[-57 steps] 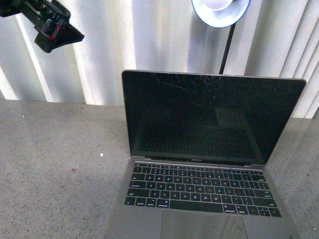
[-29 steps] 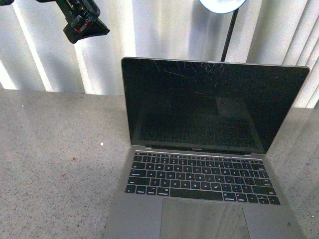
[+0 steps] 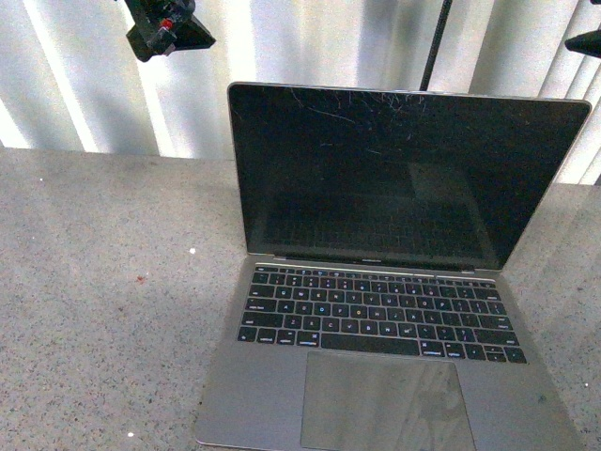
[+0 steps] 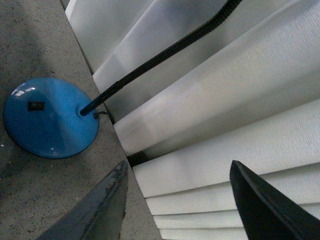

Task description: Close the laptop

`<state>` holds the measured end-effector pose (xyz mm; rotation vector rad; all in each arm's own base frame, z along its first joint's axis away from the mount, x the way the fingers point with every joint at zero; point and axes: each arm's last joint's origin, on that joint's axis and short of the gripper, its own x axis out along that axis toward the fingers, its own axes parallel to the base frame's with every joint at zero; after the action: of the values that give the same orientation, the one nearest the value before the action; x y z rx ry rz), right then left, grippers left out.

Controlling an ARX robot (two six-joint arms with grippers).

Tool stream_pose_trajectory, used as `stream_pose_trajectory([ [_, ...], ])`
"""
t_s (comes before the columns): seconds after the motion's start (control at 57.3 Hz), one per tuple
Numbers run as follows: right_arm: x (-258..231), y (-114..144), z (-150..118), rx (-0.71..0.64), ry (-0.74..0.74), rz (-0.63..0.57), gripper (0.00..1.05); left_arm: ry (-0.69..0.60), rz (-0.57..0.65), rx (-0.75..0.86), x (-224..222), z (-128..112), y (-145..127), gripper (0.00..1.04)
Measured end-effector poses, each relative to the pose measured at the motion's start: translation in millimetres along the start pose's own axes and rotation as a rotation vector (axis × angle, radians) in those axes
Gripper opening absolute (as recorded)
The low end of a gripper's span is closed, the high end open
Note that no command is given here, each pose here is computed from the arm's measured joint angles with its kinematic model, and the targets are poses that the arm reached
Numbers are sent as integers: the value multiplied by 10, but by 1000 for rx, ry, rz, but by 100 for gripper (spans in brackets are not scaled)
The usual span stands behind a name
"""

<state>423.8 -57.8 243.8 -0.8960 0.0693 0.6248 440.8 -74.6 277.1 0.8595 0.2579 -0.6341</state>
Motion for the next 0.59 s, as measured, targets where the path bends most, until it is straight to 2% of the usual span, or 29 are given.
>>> stream_pose_trajectory([
  [0.279,45,77,85,-15,-17,22,3,0,-57,27,10,2,-64,14],
  [0.332,47,87,91,-19,-18,25,3,0,-66,32,20,-1,-91,5],
  [0.594,56,139,94,-17,-18,38,3,13,-109,53,63,-30,-223,4],
])
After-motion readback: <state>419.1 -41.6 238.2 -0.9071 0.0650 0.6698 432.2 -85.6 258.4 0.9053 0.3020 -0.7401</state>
